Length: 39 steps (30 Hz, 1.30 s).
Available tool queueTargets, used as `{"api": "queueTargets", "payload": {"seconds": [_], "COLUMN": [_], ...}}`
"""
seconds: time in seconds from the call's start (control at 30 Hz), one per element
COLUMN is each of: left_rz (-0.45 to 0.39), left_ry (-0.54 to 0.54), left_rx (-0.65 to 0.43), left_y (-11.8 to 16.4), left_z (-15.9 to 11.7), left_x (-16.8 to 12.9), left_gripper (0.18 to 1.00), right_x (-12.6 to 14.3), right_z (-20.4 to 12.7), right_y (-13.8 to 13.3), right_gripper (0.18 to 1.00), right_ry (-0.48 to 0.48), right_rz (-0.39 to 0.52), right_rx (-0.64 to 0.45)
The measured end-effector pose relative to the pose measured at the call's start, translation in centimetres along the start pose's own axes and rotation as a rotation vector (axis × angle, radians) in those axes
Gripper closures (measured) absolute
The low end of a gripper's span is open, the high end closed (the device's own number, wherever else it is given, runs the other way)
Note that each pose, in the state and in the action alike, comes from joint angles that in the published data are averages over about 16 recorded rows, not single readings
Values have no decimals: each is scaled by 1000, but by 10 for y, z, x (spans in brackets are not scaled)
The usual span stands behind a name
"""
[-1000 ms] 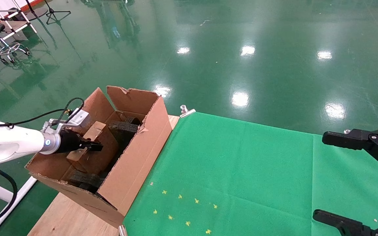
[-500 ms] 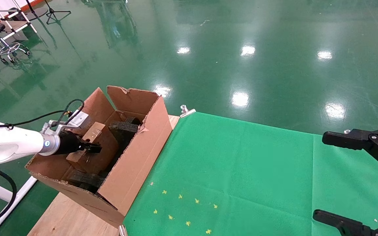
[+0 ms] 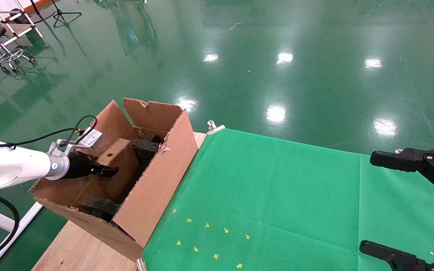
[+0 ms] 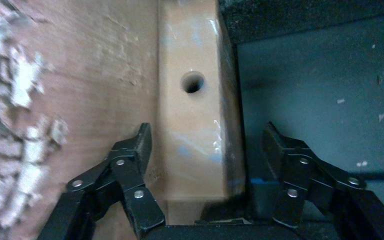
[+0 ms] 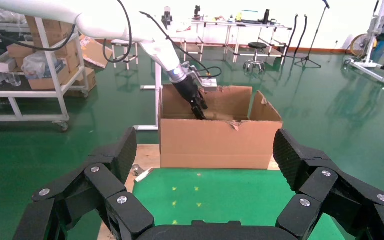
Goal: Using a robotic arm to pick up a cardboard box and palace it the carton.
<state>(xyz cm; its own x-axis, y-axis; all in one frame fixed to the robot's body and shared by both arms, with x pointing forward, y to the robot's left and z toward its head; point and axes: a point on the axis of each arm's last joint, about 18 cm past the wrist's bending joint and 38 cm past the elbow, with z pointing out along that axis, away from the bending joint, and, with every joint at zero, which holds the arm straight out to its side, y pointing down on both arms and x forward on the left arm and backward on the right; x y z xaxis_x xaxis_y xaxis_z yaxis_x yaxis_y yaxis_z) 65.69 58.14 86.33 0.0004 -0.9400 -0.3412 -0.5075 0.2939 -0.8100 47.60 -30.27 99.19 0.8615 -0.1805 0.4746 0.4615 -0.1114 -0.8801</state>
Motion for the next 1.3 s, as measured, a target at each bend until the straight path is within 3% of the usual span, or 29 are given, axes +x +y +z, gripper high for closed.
{"api": "queueTargets", "payload": {"seconds": [0.23, 0.6, 0.83, 1.3], "left_rz": [-21, -41, -9, 69], "left_ry": [31, 192, 260, 354], "left_rx": [72, 298, 387, 488], "left_y": [-21, -70, -85, -105], "left_z": [-17, -77, -105, -120], "left_x": [-10, -24, -25, 1], "left_gripper": [351, 217, 190, 184], "right_x": [0, 0, 0, 0], "right_z": [0, 0, 0, 0], "right_y": [0, 0, 0, 0], "right_gripper": [178, 178, 178, 178], "right_ry": [0, 0, 0, 1], "right_rz": [0, 0, 0, 0], "right_rx": [0, 0, 0, 0]}}
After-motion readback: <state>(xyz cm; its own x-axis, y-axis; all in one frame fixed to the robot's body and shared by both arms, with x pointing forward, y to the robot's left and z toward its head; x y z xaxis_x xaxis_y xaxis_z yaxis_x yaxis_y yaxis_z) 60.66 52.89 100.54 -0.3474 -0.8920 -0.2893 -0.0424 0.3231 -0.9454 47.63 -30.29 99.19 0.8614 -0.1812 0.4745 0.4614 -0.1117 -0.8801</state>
